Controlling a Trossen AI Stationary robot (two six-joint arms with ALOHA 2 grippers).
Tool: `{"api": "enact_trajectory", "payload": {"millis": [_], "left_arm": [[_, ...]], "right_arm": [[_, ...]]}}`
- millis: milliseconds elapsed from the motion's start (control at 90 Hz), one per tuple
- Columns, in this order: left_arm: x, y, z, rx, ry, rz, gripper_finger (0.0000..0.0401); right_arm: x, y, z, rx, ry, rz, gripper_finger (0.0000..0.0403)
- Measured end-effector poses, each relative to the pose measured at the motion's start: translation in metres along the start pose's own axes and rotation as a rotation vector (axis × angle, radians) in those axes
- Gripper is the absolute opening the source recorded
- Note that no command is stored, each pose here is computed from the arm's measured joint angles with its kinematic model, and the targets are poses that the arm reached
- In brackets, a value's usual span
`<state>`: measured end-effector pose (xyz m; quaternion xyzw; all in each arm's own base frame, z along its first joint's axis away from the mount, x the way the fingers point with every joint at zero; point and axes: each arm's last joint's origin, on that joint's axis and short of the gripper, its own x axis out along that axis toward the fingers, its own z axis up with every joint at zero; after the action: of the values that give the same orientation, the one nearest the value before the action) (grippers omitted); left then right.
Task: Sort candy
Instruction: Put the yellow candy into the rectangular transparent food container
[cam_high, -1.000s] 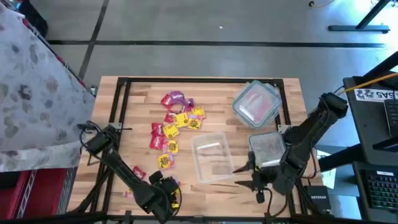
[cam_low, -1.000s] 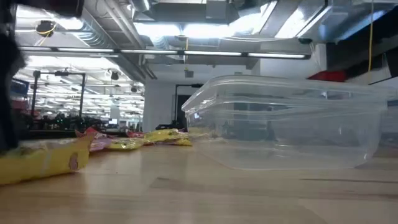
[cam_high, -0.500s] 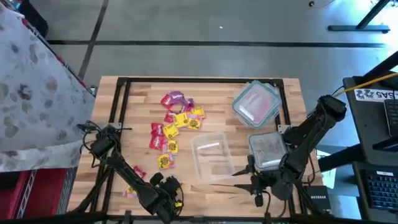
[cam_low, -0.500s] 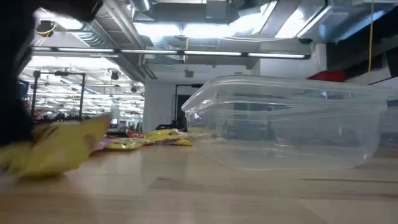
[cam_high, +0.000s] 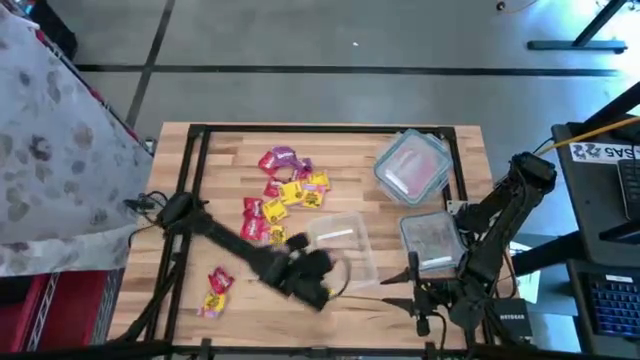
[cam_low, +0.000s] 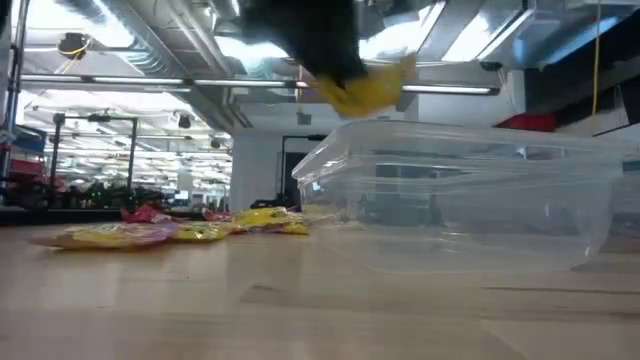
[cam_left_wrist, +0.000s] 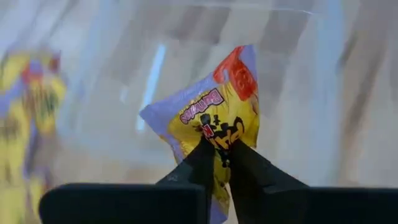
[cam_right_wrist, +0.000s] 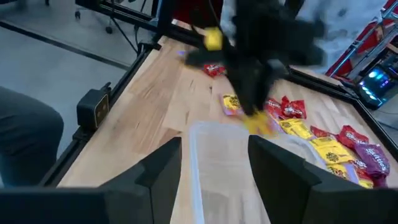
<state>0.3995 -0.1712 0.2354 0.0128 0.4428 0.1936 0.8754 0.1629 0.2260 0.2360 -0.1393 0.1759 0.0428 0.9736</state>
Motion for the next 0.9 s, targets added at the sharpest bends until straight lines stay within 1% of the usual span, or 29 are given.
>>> {"api": "enact_trajectory", "payload": {"millis": [67,156,233,333,400,511,578,689,900], "left_arm": [[0.014,0.017,0.009,0.103,0.036,-0.001,0.0018],[0.032,0.040,0.017,0.198,0.084,0.009,0.0019],[0.047,0.059,0.020,0.239,0.136,-0.001,0.0019],[0.063,0.078,0.018,0.291,0.207,-0.071,0.0019],[0.072,0.086,0.014,0.306,0.249,-0.108,0.0019],[0.084,0.092,0.003,0.335,0.303,-0.116,0.0020],[0.087,0.092,-0.001,0.356,0.305,-0.119,0.0026],[0.093,0.091,-0.005,0.319,0.286,-0.113,0.0050],[0.093,0.091,-0.011,0.282,0.323,-0.094,0.0098]], "right_arm": [[0.000,0.000,0.000,0.013,0.000,0.000,0.0172],[0.000,0.000,0.000,0.021,0.001,0.000,0.0172],[0.000,0.000,0.000,0.024,0.000,0.000,0.0172],[0.000,0.000,0.000,0.036,0.001,0.000,0.0172],[0.000,0.000,0.000,0.036,0.002,0.000,0.0172],[0.000,0.000,0.000,0.040,0.005,0.008,0.0172],[0.000,0.000,0.000,0.041,0.005,0.009,0.0172],[0.000,0.000,-0.001,0.040,0.009,0.015,0.0172],[0.000,0.000,-0.001,0.040,0.009,0.015,0.0172]]}}
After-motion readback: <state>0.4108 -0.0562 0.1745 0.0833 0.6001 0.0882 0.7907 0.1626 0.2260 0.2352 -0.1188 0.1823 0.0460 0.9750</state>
